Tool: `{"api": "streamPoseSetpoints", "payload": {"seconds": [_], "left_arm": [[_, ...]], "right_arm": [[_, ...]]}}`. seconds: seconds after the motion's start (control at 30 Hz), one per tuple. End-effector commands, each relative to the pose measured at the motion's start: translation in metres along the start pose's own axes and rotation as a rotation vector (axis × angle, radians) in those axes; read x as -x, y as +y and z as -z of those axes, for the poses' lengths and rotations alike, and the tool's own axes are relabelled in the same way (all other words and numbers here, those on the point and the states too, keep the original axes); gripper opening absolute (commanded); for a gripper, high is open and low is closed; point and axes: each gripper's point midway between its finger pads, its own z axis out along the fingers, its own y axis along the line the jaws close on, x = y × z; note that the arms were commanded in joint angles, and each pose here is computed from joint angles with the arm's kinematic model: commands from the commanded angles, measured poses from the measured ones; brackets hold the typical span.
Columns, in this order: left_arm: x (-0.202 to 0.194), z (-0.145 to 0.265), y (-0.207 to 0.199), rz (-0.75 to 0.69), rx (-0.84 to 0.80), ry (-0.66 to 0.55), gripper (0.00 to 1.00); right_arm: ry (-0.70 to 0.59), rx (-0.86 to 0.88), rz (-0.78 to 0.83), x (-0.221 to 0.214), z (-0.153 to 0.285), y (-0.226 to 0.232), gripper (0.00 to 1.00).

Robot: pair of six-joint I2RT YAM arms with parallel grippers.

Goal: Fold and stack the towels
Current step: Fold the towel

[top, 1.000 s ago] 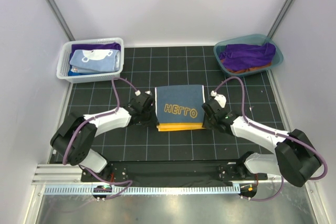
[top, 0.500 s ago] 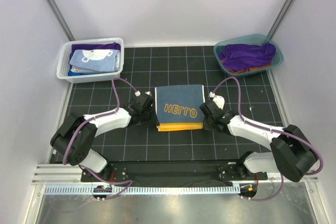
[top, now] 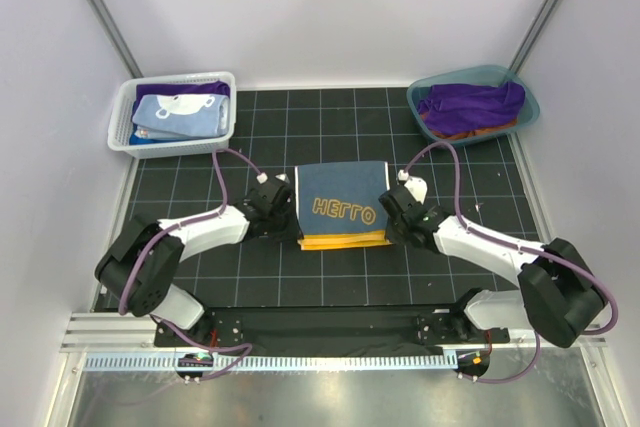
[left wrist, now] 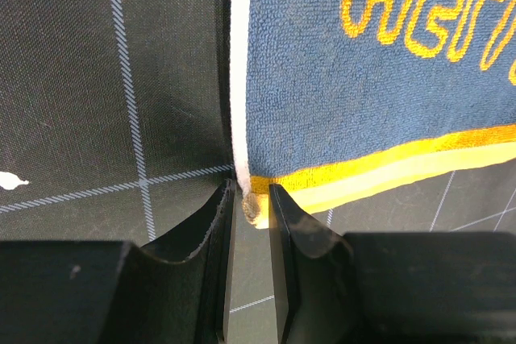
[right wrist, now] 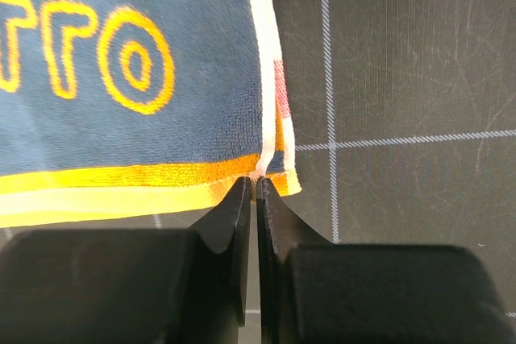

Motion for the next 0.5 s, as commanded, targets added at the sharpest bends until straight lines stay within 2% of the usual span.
{"api": "streamPoseSetpoints", "payload": {"seconds": [0.0,0.27,0.47], "left_arm": [[0.008,0.009,-0.012,-0.010,-0.045,-0.035,0.26],[0.013,0.015,-0.018,-0.022,-0.059,-0.042,0.26],[0.012,0.016,-0.019,-0.028,-0.065,-0.036,0.24]], "right_arm": [[-0.083,0.034,-0.030,0.031,0.018,0.015,0.08],[-0.128,0.037,-0.031,0.051,0.041,0.016,0.07],[-0.123,0.021,-0.027,0.048,0.037,0.013,0.07]]}}
